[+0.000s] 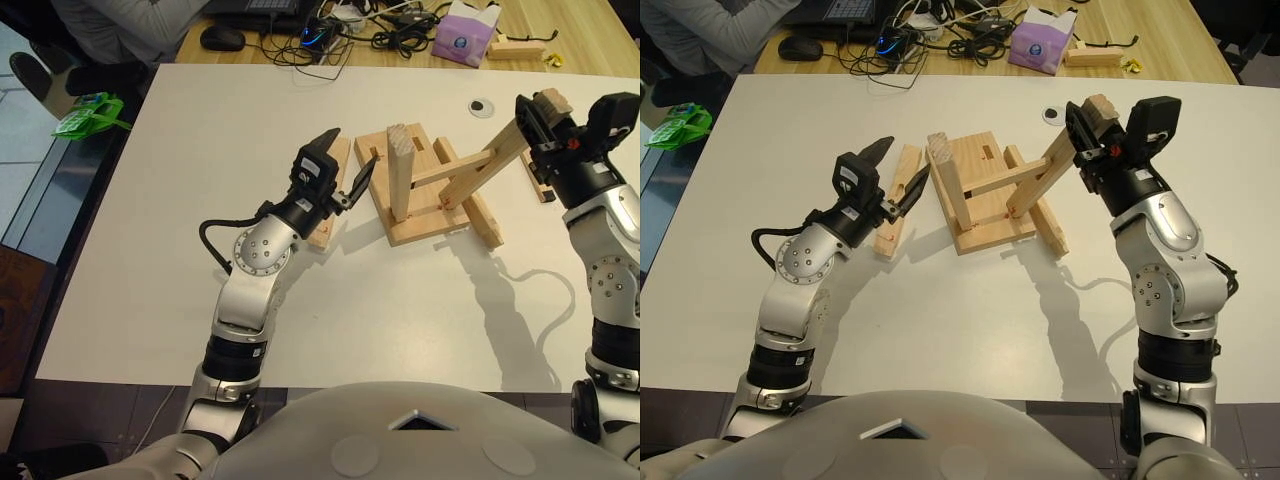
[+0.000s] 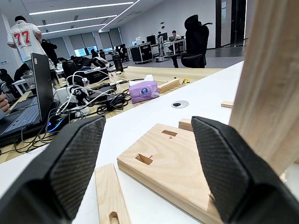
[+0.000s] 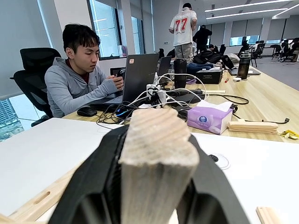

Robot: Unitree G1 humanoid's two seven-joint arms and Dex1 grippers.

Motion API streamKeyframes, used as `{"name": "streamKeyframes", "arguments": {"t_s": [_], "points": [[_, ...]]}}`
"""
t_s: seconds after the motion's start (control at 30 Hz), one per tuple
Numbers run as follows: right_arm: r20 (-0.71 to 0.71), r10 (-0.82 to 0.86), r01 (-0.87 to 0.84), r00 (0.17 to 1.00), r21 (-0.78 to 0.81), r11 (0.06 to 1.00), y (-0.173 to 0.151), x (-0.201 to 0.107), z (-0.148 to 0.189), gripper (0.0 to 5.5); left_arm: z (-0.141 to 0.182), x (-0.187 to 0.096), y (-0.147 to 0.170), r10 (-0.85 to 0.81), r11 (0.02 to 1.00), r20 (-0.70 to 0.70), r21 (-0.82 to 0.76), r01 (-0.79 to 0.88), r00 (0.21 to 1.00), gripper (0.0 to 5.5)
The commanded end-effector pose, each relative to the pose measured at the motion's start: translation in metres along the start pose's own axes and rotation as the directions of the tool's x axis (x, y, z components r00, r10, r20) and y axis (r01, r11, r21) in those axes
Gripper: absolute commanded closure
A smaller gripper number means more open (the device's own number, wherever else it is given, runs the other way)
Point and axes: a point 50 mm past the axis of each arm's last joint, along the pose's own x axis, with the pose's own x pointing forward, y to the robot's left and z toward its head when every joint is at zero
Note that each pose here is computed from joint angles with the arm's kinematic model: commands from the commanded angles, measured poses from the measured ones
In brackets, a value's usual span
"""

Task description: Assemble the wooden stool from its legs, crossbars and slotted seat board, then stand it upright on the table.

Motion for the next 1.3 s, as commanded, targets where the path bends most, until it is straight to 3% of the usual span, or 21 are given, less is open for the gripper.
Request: {"name": "streamKeyframes", "arguments": {"t_s": [0.03, 0.07, 0.1, 0.2, 0.27, 0.3, 0.47, 0.53, 0.57, 0.67, 0.7, 0.77, 0.8, 0.87, 0.9, 0.97, 1.0, 1.1, 1.27, 1.3], "points": [[-0.411, -0.067, 0.151, 0.909, 0.175, 0.973, -0.007, -0.026, -0.079, 4.37, 0.001, 0.002, 0.003, 0.009, 1.0, 0.01, 0.0, -0.009, 1.0, 2.12], [-0.397, -0.074, 0.14, 0.915, 0.141, 0.98, -0.008, -0.025, -0.075, 4.37, 0.001, 0.002, 0.003, 0.01, 1.0, 0.01, 0.0, -0.01, 1.0, 2.12], [-0.405, -0.092, 0.105, 0.91, 0.009, 0.994, -0.01, -0.025, -0.075, 4.41, 0.001, 0.002, 0.003, 0.012, 1.0, 0.01, -0.001, -0.012, 1.0, 2.12], [-0.437, -0.099, 0.076, 0.894, -0.071, 0.995, -0.009, -0.028, -0.083, 4.4, 0.001, 0.002, 0.004, 0.012, 1.0, 0.011, 0.002, -0.012, 1.0, 2.12], [-0.434, -0.096, 0.081, 0.896, -0.055, 0.995, -0.008, -0.027, -0.082, 4.38, 0.0, 0.002, 0.004, 0.013, 1.0, 0.011, 0.002, -0.013, 1.0, 2.12], [-0.417, -0.088, 0.121, 0.905, 0.053, 0.991, -0.006, -0.025, -0.081, 4.37, 0.0, 0.002, 0.004, 0.012, 1.0, 0.012, 0.001, -0.012, 1.0, 2.12], [-0.354, -0.074, 0.173, 0.932, 0.258, 0.951, -0.01, -0.021, -0.069, 4.44, 0.001, 0.002, 0.005, 0.014, 1.0, 0.014, 0.002, -0.014, 1.0, 2.12], [-0.409, -0.1, 0.178, 0.907, 0.158, 0.971, -0.013, -0.024, -0.076, 4.49, 0.001, 0.003, 0.005, 0.014, 1.0, 0.014, -0.018, -0.014, 1.0, 2.12], [-0.445, -0.137, 0.152, 0.885, -0.001, 0.988, -0.015, -0.027, -0.082, 4.5, 0.002, 0.003, 0.005, 0.013, 1.0, 0.015, -0.021, -0.013, 1.0, 2.12], [-0.464, -0.116, 0.183, 0.878, 0.102, 0.978, -0.011, -0.028, -0.087, 4.47, 0.002, 0.003, 0.005, 0.015, 1.0, 0.016, -0.023, -0.014, 1.0, 2.12], [-0.475, -0.136, 0.156, 0.869, 0.002, 0.988, -0.014, -0.028, -0.088, 4.47, 0.002, 0.003, 0.005, 0.017, 1.0, 0.016, -0.024, -0.017, 1.0, 2.12], [-0.474, -0.121, 0.174, 0.872, 0.069, 0.982, -0.013, -0.027, -0.089, 4.47, 0.002, 0.003, 0.005, 0.02, 0.999, 0.016, -0.025, -0.02, 1.0, 2.12], [-0.482, -0.147, 0.158, 0.864, -0.017, 0.987, -0.016, -0.028, -0.089, 4.46, 0.002, 0.003, 0.005, 0.023, 0.999, 0.016, -0.042, -0.022, 1.0, 2.12], [-0.455, -0.111, 0.212, 0.883, 0.177, 0.961, -0.013, -0.023, -0.082, 4.46, 0.002, 0.003, 0.007, 0.036, 0.997, 0.018, -0.072, -0.034, 0.999, 2.12], [-0.458, -0.128, 0.178, 0.88, 0.068, 0.982, -0.013, -0.024, -0.08, 4.46, 0.003, 0.004, 0.008, 0.04, 0.996, 0.019, -0.079, -0.039, 0.999, 2.12], [-0.447, -0.107, 0.192, 0.888, 0.15, 0.97, -0.009, -0.022, -0.078, 4.46, 0.003, 0.004, 0.009, 0.044, 0.996, 0.021, -0.08, -0.042, 0.999, 2.12], [-0.453, -0.123, 0.169, 0.883, 0.062, 0.984, -0.01, -0.023, -0.078, 4.46, 0.003, 0.004, 0.009, 0.044, 0.996, 0.021, -0.08, -0.042, 0.999, 2.12], [-0.453, -0.117, 0.165, 0.884, 0.069, 0.984, -0.005, -0.023, -0.08, 4.46, 0.003, 0.003, 0.009, 0.045, 0.996, 0.018, -0.082, -0.043, 0.999, 2.12], [-0.363, -0.145, 0.261, 0.92, 0.295, 0.919, -0.007, -0.014, -0.067, 4.47, 0.004, 0.003, 0.01, 0.048, 0.996, 0.019, -0.082, -0.046, 0.999, 2.12], [-0.367, -0.161, 0.238, 0.916, 0.175, 0.955, -0.008, -0.014, -0.067, 4.49, 0.005, 0.004, 0.011, 0.047, 0.996, 0.019, -0.082, -0.046, 0.999, 2.12]]}}
